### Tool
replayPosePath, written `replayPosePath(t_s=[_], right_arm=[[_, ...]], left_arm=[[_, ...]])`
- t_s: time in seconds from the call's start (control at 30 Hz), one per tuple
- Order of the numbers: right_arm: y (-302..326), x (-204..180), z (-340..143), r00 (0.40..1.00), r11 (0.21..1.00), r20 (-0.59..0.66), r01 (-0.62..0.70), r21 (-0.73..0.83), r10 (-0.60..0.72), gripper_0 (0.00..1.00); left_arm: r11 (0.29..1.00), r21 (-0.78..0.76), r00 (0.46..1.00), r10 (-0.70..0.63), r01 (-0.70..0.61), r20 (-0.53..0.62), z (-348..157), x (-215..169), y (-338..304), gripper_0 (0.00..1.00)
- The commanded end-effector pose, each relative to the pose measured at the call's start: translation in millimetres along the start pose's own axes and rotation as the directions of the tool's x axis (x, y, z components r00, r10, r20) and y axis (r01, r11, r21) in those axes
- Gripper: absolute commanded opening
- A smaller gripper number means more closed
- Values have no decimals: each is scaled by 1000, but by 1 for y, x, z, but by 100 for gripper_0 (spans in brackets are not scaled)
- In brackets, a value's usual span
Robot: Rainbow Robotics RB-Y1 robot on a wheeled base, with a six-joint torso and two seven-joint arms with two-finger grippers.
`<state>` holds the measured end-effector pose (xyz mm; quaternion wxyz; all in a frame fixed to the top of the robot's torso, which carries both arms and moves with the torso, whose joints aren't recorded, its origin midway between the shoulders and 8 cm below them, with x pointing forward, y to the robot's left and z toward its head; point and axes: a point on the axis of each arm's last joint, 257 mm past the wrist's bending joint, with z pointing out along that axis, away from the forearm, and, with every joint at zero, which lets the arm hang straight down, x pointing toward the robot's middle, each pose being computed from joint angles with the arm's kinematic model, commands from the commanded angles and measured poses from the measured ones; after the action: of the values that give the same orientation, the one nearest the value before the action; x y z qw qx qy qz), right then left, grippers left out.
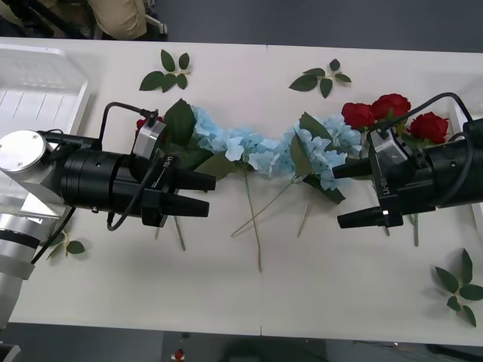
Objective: Put the red flowers into the right box and the blue flowers into the left box
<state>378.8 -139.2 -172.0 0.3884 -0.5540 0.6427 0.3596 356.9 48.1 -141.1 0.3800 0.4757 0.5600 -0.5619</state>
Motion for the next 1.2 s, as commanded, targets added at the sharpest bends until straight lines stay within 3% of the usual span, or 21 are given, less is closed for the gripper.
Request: replayPosePath(t_s=[0.03, 0.1, 0.17, 1.2], right_arm=[[-5, -16, -2, 998, 998, 8, 57, 10, -58, 100], [-5, -16, -2, 998, 998, 8, 57, 10, -58, 100], [-5, -16, -2, 998, 998, 8, 57, 10, -58, 100], [-5, -16, -2, 998, 998, 8, 57, 10, -58, 100]], left_arm=[[993, -5, 993, 117, -117, 7, -4, -27, 0, 73], [993, -5, 993, 117, -117, 7, -4, -27, 0, 90], [993, -5, 993, 117, -117, 7, -4, -27, 0, 100], [993, -5, 993, 117, -117, 7, -4, -27, 0, 100]])
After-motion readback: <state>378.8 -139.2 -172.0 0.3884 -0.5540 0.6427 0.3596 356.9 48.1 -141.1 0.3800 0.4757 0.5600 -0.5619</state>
